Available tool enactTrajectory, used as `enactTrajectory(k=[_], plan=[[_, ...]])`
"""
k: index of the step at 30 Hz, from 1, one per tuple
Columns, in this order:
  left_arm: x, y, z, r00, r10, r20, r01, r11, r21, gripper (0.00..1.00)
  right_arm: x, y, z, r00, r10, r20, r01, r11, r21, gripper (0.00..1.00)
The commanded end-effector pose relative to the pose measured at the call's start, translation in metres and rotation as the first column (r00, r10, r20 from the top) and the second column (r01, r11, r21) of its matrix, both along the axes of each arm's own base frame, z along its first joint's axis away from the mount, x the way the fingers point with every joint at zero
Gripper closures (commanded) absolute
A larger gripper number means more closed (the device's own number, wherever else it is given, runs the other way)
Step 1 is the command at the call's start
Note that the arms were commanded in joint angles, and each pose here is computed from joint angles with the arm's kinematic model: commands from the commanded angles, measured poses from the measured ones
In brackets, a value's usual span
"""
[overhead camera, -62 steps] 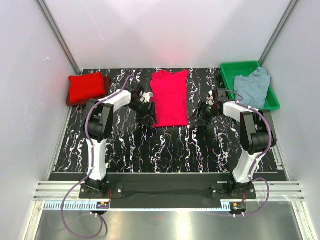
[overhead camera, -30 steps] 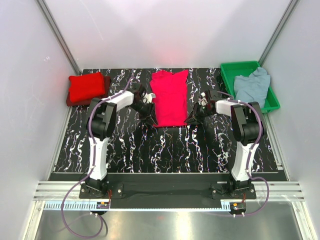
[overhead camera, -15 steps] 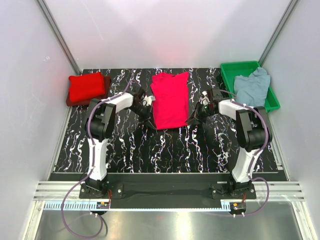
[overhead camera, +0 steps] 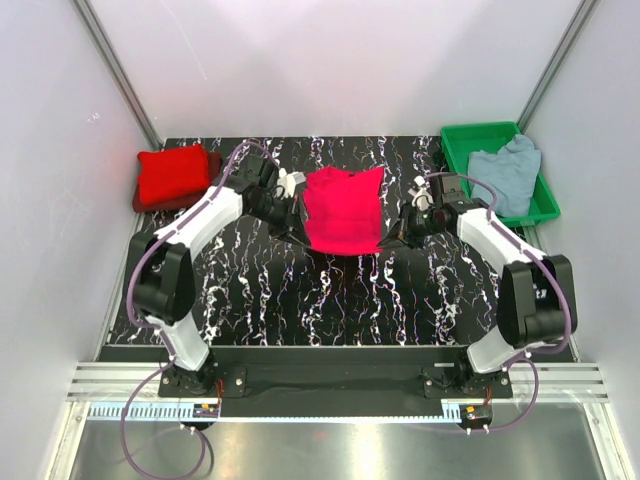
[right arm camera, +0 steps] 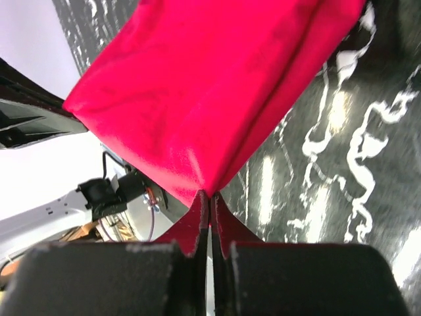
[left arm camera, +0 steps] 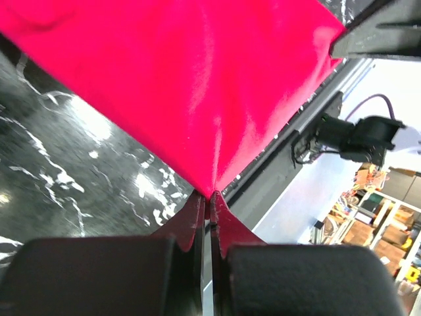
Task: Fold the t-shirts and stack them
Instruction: Fold the tshirt
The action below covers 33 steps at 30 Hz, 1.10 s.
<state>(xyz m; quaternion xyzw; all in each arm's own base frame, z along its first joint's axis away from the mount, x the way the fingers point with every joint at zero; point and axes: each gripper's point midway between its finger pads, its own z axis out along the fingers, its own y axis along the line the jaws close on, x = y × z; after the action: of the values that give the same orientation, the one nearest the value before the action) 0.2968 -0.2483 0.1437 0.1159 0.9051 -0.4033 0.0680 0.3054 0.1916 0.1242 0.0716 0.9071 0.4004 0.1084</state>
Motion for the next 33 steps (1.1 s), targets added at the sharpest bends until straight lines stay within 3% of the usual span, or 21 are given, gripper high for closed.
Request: enactTrajectory(k=[1, 8, 18, 27, 33], plan=[[-0.023, -0.004, 0.028, 1.0, -0.023, 0.021, 0.024, 0.998, -0.054, 1.0, -0.021, 0.003, 0.033, 0.998, 0.046, 0.048, -0.048, 0.998, 0.032, 1.0], [-0.04, -0.002, 0.051, 0.997, -0.027, 0.077, 0.033, 0.996, -0.079, 1.0, -0.035, -0.001, 0.067, 0.992, 0.062, 0.109, -0.065, 0.998, 0.027, 1.0], [-0.007, -0.005, 0.054, 0.988, -0.043, 0.149, 0.049, 0.998, -0.031, 1.0, 0.016, 0.0, 0.085, 0.972, 0.022, 0.235, -0.029, 0.999, 0.024, 1.0], [0.08, -0.005, 0.033, 0.975, -0.015, 0.222, 0.007, 0.999, 0.034, 1.0, 0.099, 0.0, 0.062, 0.959, -0.001, 0.284, 0.003, 1.0, -0.008, 1.0], [0.143, -0.004, -0.009, 0.969, 0.003, 0.248, -0.024, 0.996, 0.081, 1.0, 0.167, 0.002, 0.03, 0.955, -0.02, 0.294, 0.032, 0.999, -0.033, 1.0]])
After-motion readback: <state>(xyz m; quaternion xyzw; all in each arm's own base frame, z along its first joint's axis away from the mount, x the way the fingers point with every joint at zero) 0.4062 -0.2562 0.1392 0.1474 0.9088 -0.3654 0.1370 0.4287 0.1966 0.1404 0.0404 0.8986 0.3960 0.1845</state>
